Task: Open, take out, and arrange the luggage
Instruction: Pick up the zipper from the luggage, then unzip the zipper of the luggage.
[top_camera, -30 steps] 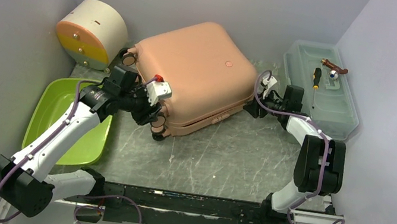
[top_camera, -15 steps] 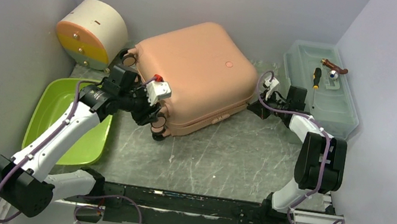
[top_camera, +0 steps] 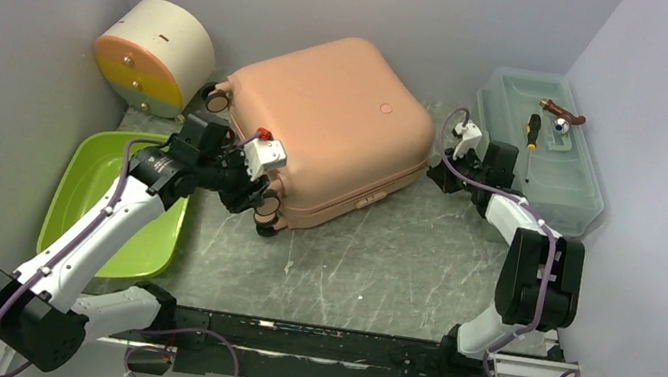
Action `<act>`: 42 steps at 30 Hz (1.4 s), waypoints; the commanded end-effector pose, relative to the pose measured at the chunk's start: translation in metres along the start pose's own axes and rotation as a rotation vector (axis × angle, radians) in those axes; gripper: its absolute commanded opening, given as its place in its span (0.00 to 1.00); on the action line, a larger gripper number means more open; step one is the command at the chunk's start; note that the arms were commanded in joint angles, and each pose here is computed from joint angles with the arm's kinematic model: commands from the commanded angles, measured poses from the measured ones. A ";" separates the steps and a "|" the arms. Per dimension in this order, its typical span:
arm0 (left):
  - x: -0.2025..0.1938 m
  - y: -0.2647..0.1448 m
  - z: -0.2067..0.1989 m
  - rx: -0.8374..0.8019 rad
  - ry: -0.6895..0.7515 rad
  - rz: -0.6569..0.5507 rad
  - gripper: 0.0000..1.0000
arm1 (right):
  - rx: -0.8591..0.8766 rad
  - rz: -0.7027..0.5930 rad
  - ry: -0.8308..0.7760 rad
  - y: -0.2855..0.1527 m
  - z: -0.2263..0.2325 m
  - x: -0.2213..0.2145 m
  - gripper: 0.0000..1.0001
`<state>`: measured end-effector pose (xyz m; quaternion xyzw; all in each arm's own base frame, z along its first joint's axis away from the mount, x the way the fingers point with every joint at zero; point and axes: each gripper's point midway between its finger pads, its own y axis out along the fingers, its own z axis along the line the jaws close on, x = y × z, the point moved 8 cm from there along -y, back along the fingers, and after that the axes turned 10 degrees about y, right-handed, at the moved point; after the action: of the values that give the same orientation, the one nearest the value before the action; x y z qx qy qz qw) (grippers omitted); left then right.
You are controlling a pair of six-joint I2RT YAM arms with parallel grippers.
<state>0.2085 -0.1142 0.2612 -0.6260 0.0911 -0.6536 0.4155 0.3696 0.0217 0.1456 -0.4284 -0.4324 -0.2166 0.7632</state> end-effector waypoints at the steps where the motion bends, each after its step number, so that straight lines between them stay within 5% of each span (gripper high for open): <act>1: -0.015 -0.015 -0.016 -0.035 -0.031 0.081 0.00 | -0.306 -0.091 -0.032 -0.010 -0.038 0.042 0.00; 9: -0.016 -0.025 -0.022 -0.036 -0.021 0.080 0.00 | -0.422 -0.057 -0.084 0.009 -0.051 0.072 0.00; 27: 0.003 -0.044 -0.016 -0.002 0.031 0.041 0.00 | -0.163 0.008 -0.284 0.084 -0.042 0.109 0.00; 32: 0.035 -0.046 0.030 0.260 0.024 0.021 0.00 | -0.121 0.007 -0.278 0.101 -0.039 0.115 0.00; 34: 0.050 -0.042 0.058 0.401 0.013 0.012 0.13 | -0.102 0.001 -0.264 0.104 -0.037 0.116 0.00; 42: 0.104 0.009 0.191 0.882 -0.080 -0.029 0.02 | -0.049 -0.014 -0.249 0.096 -0.027 0.108 0.00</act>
<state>0.3225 -0.1127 0.3375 -0.4956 -0.0687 -0.6373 0.5860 0.4971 0.0481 0.1632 -0.4870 -0.4642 -0.1504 0.7244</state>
